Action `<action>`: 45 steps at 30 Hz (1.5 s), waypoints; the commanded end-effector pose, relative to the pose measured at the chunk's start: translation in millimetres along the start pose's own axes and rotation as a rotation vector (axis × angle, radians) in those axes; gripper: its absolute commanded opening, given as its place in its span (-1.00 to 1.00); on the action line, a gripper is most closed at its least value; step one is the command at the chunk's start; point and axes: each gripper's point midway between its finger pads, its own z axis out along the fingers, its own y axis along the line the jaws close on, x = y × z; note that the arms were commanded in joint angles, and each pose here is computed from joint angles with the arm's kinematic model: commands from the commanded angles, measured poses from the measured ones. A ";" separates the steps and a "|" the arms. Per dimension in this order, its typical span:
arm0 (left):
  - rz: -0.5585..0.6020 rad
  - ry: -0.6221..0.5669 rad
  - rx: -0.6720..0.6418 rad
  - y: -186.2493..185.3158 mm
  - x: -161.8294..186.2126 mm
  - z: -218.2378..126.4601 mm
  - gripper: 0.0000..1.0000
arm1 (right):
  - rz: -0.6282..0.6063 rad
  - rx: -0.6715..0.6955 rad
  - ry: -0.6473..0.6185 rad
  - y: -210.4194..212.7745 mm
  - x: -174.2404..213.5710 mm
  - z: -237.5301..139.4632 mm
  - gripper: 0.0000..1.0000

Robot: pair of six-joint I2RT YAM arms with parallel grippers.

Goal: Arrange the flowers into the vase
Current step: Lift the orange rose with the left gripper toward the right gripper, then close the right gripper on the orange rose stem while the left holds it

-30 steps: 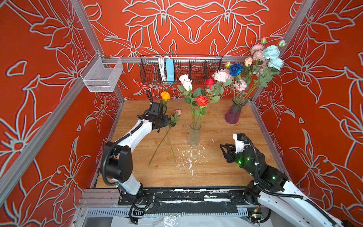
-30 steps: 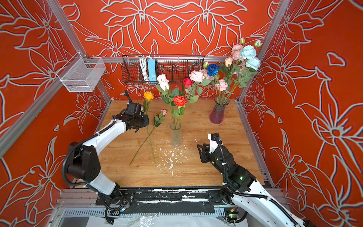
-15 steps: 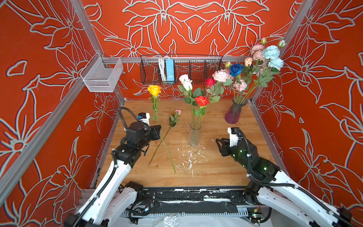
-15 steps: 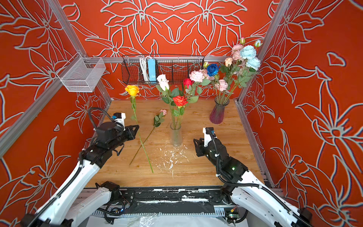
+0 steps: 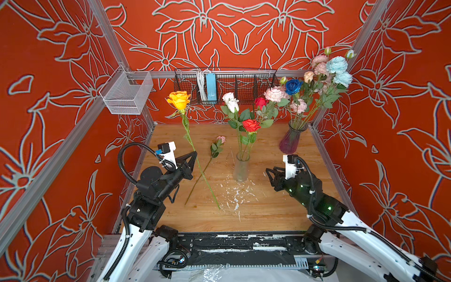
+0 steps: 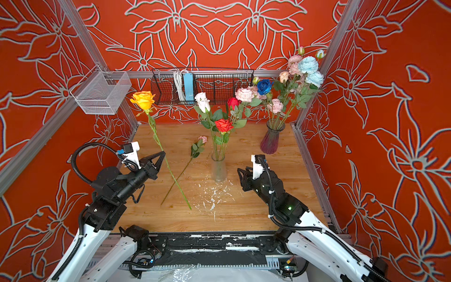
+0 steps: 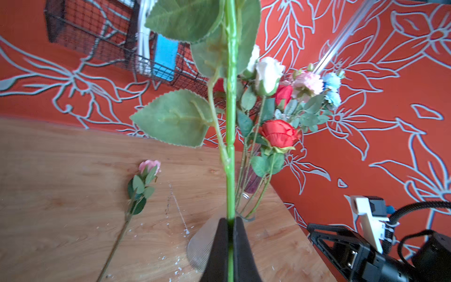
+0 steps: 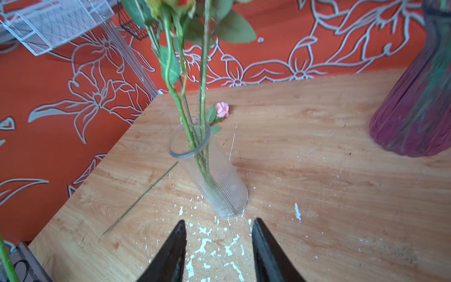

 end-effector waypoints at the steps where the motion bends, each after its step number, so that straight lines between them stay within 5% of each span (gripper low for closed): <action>1: 0.102 -0.085 0.111 -39.8 -27.5 -1.8 -1.00 | -0.049 -0.060 -0.014 15.9 -17.6 -7.4 -0.04; 12: 0.285 -0.048 0.300 -132.6 -22.1 29.9 -1.00 | -0.108 -0.185 -0.053 45.0 -46.3 -25.3 0.02; 17: 0.311 -0.005 0.372 -161.5 -7.6 48.2 -1.00 | -0.069 -0.450 -0.060 95.2 -59.9 -36.1 0.03; 25: 0.285 0.002 0.408 -174.6 7.2 68.6 -1.00 | -0.076 -0.739 0.005 152.9 -69.4 -40.3 0.03; 31: 0.256 0.030 0.406 -171.7 23.0 78.1 -1.00 | -0.076 -0.729 -0.018 160.3 -83.0 -23.7 0.01; 39: 0.265 0.022 0.405 -169.3 25.4 76.6 -1.00 | -0.078 -0.700 -0.006 162.1 -86.9 -8.2 -0.16; 45: 0.251 0.025 0.420 -171.0 31.0 80.5 -1.00 | -0.062 -0.703 0.011 170.1 -92.3 9.8 -0.74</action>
